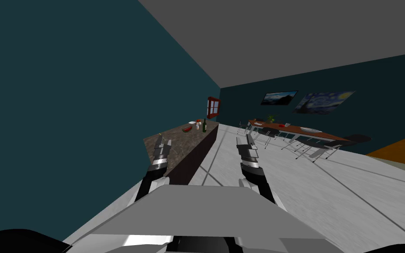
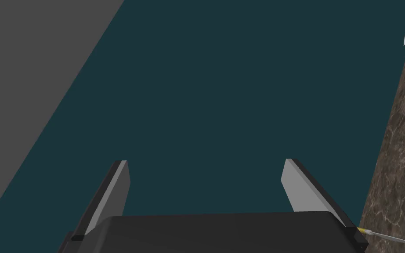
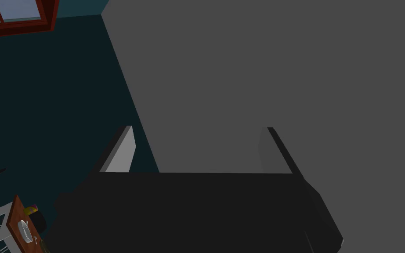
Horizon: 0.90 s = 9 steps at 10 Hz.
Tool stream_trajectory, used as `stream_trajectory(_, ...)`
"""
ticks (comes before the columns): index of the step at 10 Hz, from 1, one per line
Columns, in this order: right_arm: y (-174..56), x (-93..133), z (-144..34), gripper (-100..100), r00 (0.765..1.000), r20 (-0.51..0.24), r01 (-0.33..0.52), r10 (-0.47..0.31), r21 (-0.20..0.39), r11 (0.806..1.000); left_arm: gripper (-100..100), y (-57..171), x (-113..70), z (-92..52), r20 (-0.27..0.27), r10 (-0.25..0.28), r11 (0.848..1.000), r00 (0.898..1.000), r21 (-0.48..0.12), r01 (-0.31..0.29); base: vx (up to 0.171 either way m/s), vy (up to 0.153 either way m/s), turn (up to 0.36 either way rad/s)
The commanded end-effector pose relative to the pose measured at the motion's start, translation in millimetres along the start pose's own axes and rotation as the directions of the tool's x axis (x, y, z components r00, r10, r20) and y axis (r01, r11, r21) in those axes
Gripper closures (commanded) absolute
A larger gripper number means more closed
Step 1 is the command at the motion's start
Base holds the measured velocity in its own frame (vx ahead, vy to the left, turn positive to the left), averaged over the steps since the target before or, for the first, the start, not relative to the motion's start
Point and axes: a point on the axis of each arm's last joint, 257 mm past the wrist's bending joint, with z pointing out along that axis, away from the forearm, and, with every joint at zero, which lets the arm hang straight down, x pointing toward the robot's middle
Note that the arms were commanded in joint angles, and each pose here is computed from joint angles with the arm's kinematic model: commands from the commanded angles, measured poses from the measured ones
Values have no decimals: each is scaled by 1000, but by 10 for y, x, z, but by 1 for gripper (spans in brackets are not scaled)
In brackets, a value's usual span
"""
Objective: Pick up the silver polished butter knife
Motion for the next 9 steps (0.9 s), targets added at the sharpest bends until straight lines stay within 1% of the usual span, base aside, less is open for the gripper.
stream_trajectory(1, 0, 0, 0, 0, 1000, 0, 0, 0, 0, 1000, -100, 48, -10, -13, -28, 27, 999, 999, -18, -27, 11, -7, -2)
stream_trajectory(3, 0, 0, 0, 0, 1000, 0, 0, 0, 0, 1000, -100, 152, -69, -45, -64, 74, 995, 995, -55, -78, 32, -17, -1)
stream_trajectory(5, 0, 0, 0, 0, 1000, 0, 0, 0, 0, 1000, -100, 293, -193, -93, -92, 129, 985, 987, -105, -138, 46, -30, -2)
stream_trajectory(7, 0, 0, 0, 0, 1000, 0, 0, 0, 0, 1000, -100, 449, -382, -157, -110, 188, 965, 976, -164, -204, 66, -37, -6)
stream_trajectory(9, 0, 0, 0, 0, 1000, 0, 0, 0, 0, 1000, -100, 608, -628, -238, -120, 248, 935, 961, -230, -269, 77, -56, -7)
